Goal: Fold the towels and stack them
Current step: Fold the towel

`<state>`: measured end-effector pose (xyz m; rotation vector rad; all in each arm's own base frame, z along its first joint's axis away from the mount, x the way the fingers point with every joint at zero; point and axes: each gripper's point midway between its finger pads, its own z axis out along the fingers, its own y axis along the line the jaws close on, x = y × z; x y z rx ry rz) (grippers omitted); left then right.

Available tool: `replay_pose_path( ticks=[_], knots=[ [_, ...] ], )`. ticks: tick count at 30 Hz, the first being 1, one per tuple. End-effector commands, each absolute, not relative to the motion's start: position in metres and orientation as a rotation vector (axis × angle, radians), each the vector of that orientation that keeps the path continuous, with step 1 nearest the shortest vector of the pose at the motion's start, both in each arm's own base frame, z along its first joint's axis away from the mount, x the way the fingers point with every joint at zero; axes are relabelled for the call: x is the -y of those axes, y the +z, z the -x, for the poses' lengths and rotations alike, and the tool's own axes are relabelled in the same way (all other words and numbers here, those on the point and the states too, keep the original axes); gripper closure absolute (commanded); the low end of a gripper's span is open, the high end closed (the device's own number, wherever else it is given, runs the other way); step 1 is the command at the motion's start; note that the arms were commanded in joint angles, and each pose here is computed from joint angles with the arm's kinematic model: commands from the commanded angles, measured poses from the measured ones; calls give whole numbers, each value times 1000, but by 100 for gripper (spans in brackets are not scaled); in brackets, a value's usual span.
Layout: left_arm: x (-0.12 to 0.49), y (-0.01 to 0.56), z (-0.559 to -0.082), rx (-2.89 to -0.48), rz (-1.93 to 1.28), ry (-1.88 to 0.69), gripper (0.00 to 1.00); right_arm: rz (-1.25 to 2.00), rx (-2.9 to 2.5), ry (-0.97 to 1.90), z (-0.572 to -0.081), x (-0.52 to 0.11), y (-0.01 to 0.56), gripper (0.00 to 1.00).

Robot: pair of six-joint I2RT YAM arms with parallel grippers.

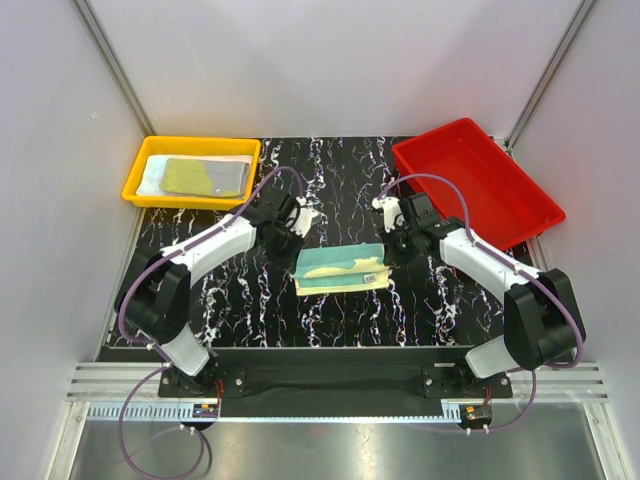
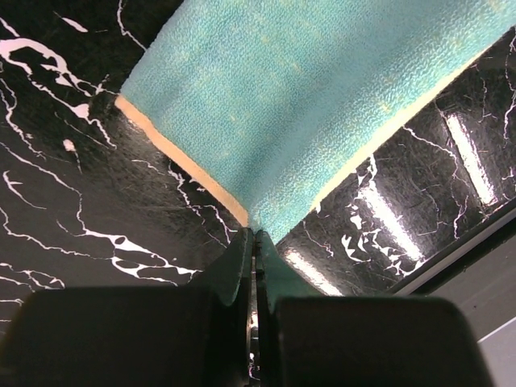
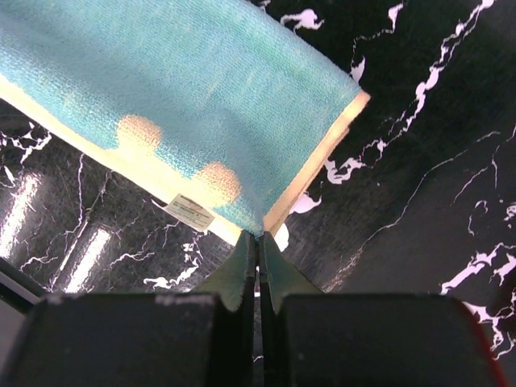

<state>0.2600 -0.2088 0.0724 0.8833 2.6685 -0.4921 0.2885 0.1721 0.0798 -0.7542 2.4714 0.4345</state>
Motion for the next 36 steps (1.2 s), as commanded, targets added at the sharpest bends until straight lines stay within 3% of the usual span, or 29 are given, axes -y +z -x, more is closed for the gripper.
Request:
replay_pose_path(
  ticks=[1,8,10,11,13,20,26,31,36],
  knots=[
    [216,89,-256,-2613,-877,-534,100,716,-2483,394,-286,-167,83,100],
    [215,78,-243,-2659,-887,-522,100,700,-2517,417,-274,-165,77,100],
    [215,70,-236,-2685,-893,-540,98,709,-2509,439,-272,-169,78,94],
    [215,69,-235,-2692,-895,-534,93,702,-2511,438,-272,-169,80,85],
    [211,62,-233,-2718,-898,-507,91,696,-2510,442,-274,-171,88,84],
    [208,89,-248,-2651,-826,-436,62,687,-2507,512,-269,-179,113,73],
    [243,119,-262,-2549,-692,-641,63,545,-2630,596,-277,-196,103,82],
    [251,84,-253,-2645,-550,-723,62,410,-2764,549,-275,-192,70,92],
    [243,45,-243,-2722,-392,-702,62,330,-2804,523,-268,-187,47,94]
  ],
)
